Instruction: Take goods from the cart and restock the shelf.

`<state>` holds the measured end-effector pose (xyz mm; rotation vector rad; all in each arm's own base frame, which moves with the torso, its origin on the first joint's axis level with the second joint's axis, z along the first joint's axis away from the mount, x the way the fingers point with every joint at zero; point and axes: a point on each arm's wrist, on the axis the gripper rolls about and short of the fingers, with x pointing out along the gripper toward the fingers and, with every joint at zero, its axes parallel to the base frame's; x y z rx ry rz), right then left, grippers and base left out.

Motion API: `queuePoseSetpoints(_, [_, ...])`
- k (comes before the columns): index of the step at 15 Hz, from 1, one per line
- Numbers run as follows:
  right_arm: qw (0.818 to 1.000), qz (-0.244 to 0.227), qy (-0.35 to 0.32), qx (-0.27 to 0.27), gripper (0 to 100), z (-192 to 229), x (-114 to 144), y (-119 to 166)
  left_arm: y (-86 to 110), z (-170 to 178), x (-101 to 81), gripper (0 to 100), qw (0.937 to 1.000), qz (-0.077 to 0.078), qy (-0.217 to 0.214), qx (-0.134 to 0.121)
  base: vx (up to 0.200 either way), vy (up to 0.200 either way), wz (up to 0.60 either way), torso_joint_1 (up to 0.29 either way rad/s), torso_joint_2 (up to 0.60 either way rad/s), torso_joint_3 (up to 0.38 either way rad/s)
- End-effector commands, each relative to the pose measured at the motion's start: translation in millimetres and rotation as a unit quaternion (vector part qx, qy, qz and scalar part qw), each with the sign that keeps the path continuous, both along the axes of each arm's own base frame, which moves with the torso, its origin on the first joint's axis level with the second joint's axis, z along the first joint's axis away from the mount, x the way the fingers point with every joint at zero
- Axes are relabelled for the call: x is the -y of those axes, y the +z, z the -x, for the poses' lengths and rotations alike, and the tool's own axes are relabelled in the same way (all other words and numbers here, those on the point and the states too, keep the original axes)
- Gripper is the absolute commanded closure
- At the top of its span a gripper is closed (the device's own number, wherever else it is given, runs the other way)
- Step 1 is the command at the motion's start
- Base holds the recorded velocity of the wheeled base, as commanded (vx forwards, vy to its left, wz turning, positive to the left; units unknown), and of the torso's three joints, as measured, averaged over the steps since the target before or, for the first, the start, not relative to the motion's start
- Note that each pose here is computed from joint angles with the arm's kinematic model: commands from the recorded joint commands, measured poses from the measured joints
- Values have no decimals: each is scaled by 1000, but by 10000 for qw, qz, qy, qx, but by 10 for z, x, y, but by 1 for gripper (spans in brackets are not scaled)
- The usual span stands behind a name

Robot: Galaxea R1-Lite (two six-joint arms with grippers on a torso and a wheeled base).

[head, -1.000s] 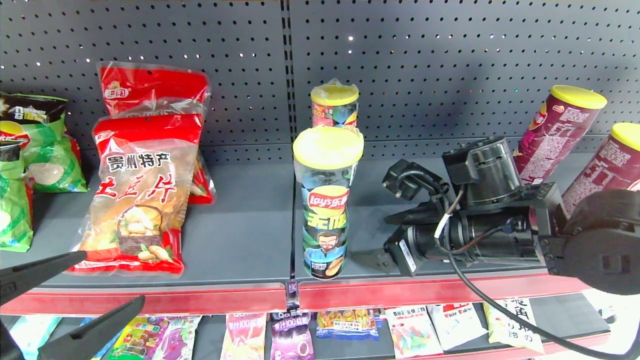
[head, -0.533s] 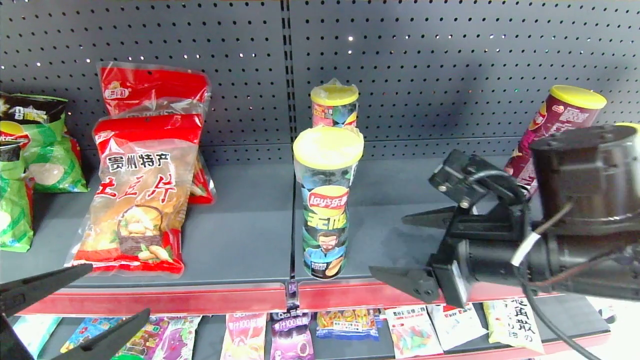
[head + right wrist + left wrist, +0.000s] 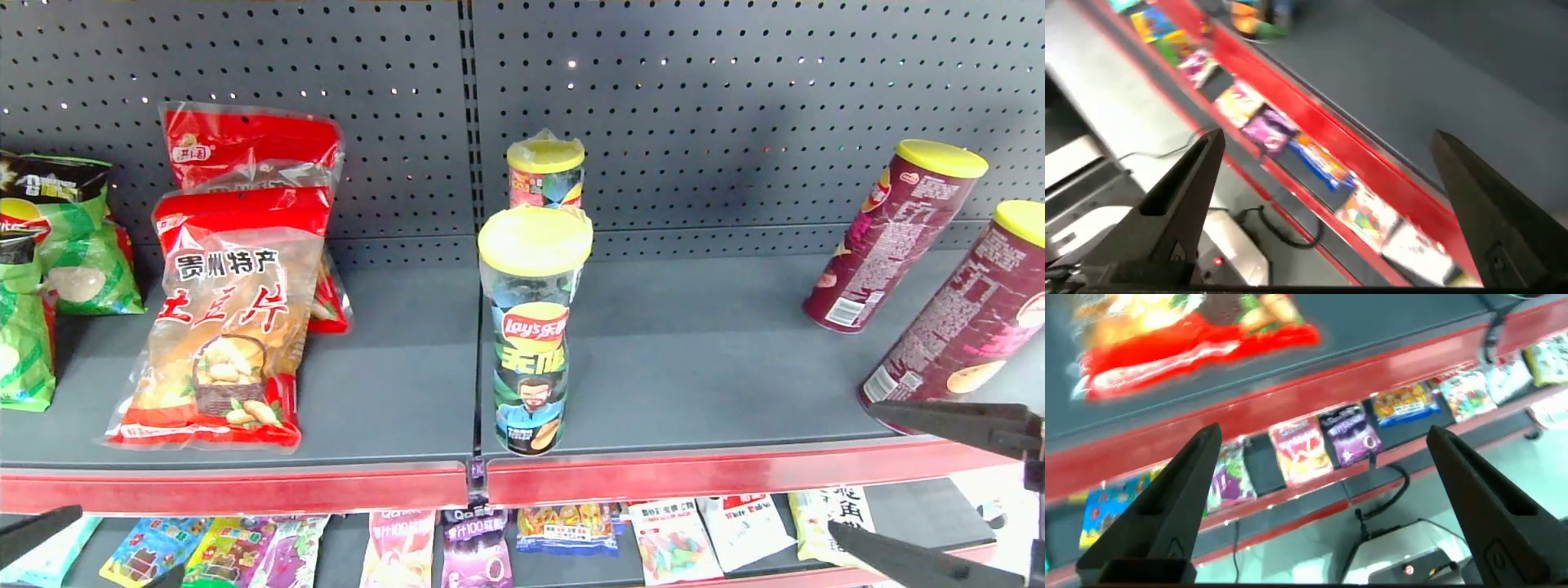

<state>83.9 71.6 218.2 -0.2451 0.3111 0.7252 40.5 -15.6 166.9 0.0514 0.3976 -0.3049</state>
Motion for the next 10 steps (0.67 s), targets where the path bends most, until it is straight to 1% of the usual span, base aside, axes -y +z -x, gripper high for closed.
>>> queuePoseSetpoints(1, [9861, -377, -1571, 396, 0, 335, 483, 81, -34, 166, -125, 0, 9943, 159, 1056, -53, 0, 0, 0, 0, 0, 0])
queuePoseSetpoints(2, [9759, -344, -2130, 318, 0, 461, 592, 35, -79, 246, -156, 0, 9892, 141, 1452, -112, 0, 0, 0, 0, 0, 0])
queuePoseSetpoints(3, [9626, -340, -2679, 202, 0, 615, 673, -59, -126, 320, -173, 0, 9825, 115, 1842, -241, 0, 0, 0, 0, 0, 0])
queuePoseSetpoints(4, [9455, -388, -3232, 79, 0, 791, 721, -191, -167, 381, -180, 0, 9695, 163, 2423, -343, 0, 0, 0, 0, 0, 0])
queuePoseSetpoints(5, [9430, -390, -3303, 55, 0, 808, 723, -214, -175, 388, -180, 0, 9673, 177, 2503, -358, 0, 0, 0, 0, 0, 0])
queuePoseSetpoints(6, [9205, -491, -3874, 131, 0, 1038, 725, -441, -285, 463, -166, 0, 9537, 343, 2975, -297, 0, 0, 0, 0, 0, 0])
queuePoseSetpoints(7, [9163, -501, -3971, 164, 0, 1113, 719, -557, -342, 539, -149, 0, 9615, 308, 2731, -78, 0, 0, 0, 0, 0, 0])
queuePoseSetpoints(8, [9155, -501, -3988, 190, 0, 1185, 716, -725, -436, 656, -129, 0, 9787, 99, 2034, 269, 0, 0, 0, 0, 0, 0])
queuePoseSetpoints(9, [9176, -505, -3936, 210, 0, 1213, 718, -866, -566, 736, -129, 0, 9868, -65, 1523, 548, 0, 0, 0, 0, 0, 0])
queuePoseSetpoints(10, [9183, -512, -3919, 239, 0, 1232, 718, -939, -639, 781, -133, 0, 9877, -98, 1382, 719, 0, 0, 0, 0, 0, 0])
